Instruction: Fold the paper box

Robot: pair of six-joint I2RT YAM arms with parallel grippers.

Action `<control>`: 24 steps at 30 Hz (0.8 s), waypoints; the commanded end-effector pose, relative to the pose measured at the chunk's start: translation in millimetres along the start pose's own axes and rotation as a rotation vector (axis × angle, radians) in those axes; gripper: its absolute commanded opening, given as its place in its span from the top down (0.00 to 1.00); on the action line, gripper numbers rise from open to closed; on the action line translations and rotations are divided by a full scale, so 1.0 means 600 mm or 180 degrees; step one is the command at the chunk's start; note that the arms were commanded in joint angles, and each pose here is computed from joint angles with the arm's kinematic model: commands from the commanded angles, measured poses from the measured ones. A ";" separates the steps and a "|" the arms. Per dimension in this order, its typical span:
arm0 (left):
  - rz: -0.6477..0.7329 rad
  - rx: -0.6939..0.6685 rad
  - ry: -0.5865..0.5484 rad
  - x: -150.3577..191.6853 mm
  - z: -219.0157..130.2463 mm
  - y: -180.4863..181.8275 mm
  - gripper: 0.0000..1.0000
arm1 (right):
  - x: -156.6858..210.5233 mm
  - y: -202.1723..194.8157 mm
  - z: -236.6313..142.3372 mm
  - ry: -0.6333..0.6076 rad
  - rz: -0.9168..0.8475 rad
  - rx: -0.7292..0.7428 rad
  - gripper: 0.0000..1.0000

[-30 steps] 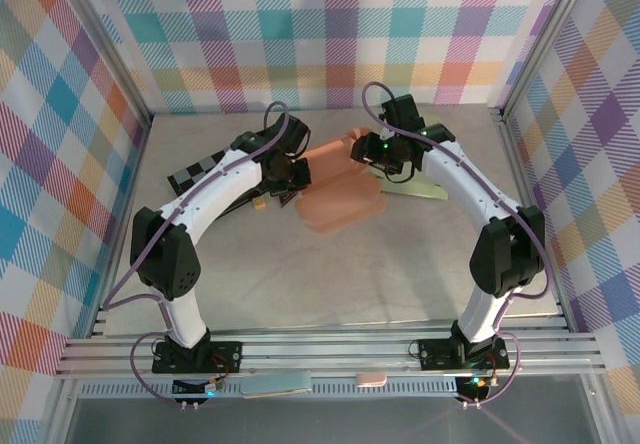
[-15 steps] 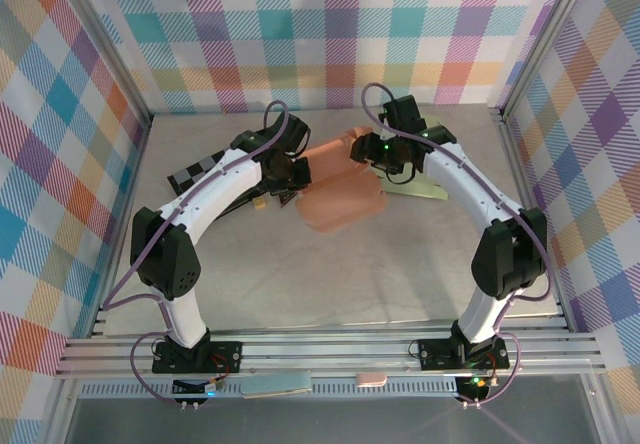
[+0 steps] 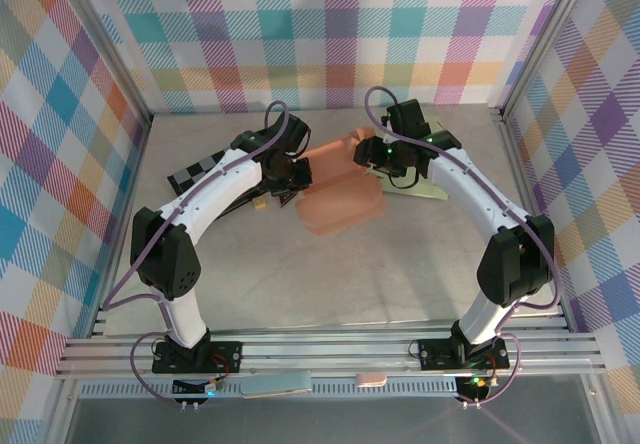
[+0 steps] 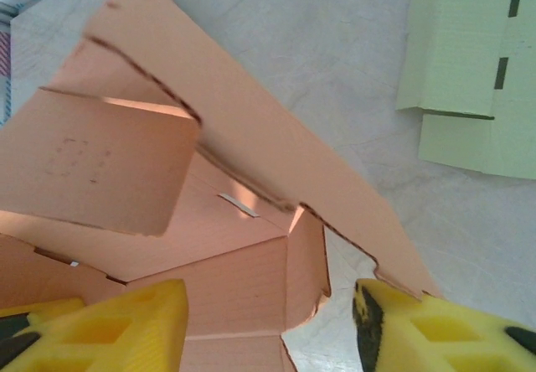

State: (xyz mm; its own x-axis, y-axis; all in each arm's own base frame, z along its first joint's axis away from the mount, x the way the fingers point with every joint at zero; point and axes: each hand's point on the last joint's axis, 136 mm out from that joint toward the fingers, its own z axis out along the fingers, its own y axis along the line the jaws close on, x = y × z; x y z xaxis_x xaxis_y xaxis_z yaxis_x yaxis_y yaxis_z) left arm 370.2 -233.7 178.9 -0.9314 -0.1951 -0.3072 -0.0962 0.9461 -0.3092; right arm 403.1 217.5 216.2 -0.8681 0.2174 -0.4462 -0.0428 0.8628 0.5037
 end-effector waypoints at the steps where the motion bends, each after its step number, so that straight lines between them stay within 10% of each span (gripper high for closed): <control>1: 0.0049 0.0090 0.0011 0.002 -0.015 -0.014 1.00 | -0.017 0.026 -0.002 -0.0053 -0.0065 -0.0204 0.50; 24: 0.0025 0.0107 0.0002 0.001 -0.013 -0.019 1.00 | -0.005 0.106 -0.065 -0.0063 -0.0395 -0.0439 0.58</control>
State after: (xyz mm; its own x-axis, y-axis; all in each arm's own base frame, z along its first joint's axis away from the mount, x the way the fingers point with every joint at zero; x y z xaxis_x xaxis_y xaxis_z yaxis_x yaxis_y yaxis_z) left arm 368.1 -237.0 179.0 -0.9341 -0.1883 -0.3033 -0.0887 0.9454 -0.3137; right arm 392.3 261.4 233.9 -0.8805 0.1272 -0.4567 -0.1602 0.8268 0.5392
